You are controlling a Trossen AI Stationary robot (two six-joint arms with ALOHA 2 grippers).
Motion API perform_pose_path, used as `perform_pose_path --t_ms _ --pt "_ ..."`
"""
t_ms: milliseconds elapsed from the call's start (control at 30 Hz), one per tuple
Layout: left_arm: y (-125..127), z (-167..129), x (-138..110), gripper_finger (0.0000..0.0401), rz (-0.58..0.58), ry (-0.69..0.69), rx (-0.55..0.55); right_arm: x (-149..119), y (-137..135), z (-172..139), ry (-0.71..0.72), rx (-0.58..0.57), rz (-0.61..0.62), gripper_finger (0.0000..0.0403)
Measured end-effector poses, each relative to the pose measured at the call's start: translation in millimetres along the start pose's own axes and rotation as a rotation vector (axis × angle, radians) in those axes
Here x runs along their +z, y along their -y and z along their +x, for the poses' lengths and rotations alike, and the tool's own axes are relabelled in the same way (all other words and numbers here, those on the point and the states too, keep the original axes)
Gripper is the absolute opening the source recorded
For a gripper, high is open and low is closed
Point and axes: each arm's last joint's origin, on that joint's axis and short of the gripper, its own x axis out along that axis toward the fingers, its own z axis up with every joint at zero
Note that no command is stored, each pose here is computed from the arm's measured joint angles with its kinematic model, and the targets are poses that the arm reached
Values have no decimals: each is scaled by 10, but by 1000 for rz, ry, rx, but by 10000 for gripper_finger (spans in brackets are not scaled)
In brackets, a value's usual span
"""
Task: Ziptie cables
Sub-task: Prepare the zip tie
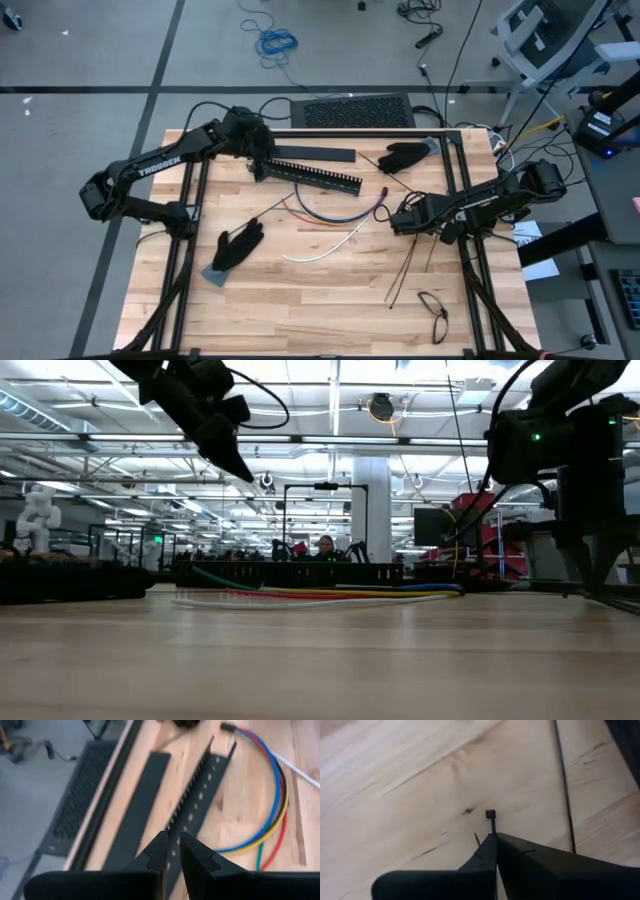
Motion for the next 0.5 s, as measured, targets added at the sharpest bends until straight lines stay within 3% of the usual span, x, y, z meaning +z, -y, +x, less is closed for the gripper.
perform_pose_path --t_ms 500 --pt "-57 -415 306 48 35 150 74 42 -142 -529 129 40 -54 0"
